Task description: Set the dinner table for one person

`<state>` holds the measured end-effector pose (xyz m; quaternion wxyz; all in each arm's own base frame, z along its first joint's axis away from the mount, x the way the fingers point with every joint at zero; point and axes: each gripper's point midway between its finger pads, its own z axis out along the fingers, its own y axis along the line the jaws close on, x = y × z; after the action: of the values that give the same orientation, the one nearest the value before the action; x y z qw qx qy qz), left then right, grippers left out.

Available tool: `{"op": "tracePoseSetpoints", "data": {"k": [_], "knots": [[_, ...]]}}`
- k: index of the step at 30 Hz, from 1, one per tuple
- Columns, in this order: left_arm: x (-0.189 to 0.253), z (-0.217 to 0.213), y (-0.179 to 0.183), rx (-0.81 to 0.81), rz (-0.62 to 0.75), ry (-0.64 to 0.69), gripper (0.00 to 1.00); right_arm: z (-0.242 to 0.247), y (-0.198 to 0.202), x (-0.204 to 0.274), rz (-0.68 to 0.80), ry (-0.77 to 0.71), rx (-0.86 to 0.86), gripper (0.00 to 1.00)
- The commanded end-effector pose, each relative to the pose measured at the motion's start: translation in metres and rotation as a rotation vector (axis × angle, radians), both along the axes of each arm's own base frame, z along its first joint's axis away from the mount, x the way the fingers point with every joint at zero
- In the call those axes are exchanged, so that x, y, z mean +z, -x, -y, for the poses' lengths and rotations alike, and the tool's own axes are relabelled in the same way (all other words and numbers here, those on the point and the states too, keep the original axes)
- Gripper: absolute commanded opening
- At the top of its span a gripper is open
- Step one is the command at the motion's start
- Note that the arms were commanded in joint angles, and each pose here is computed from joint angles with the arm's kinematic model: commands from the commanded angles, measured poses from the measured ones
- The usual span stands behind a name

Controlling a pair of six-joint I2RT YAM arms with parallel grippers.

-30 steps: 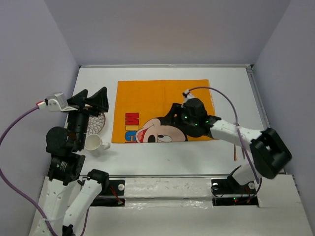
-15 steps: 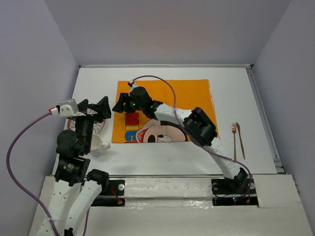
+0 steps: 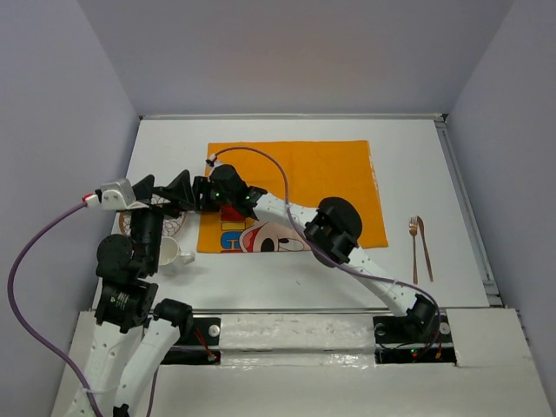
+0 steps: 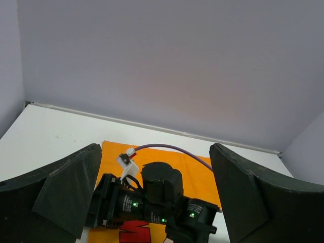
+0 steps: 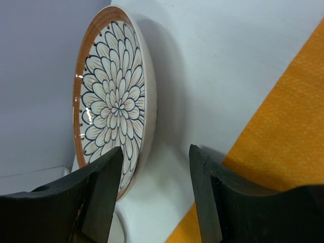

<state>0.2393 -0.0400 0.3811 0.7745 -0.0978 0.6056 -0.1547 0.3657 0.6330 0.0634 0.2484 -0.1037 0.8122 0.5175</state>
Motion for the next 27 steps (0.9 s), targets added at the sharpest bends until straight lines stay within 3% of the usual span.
{"op": "tracePoseSetpoints", "data": {"k": [1, 18, 27], "knots": [[0.018, 0.000, 0.008, -0.013, 0.072, 0.011, 0.99, -0.013, 0.008, -0.002, -0.044, -0.040, 0.008, 0.57], [0.019, 0.000, 0.014, -0.018, 0.082, 0.015, 0.99, -0.022, 0.020, -0.008, -0.054, -0.060, 0.063, 0.34], [0.020, -0.002, 0.016, -0.013, 0.084, 0.016, 0.99, -0.020, 0.026, 0.009, -0.066, -0.103, 0.075, 0.00]]}}
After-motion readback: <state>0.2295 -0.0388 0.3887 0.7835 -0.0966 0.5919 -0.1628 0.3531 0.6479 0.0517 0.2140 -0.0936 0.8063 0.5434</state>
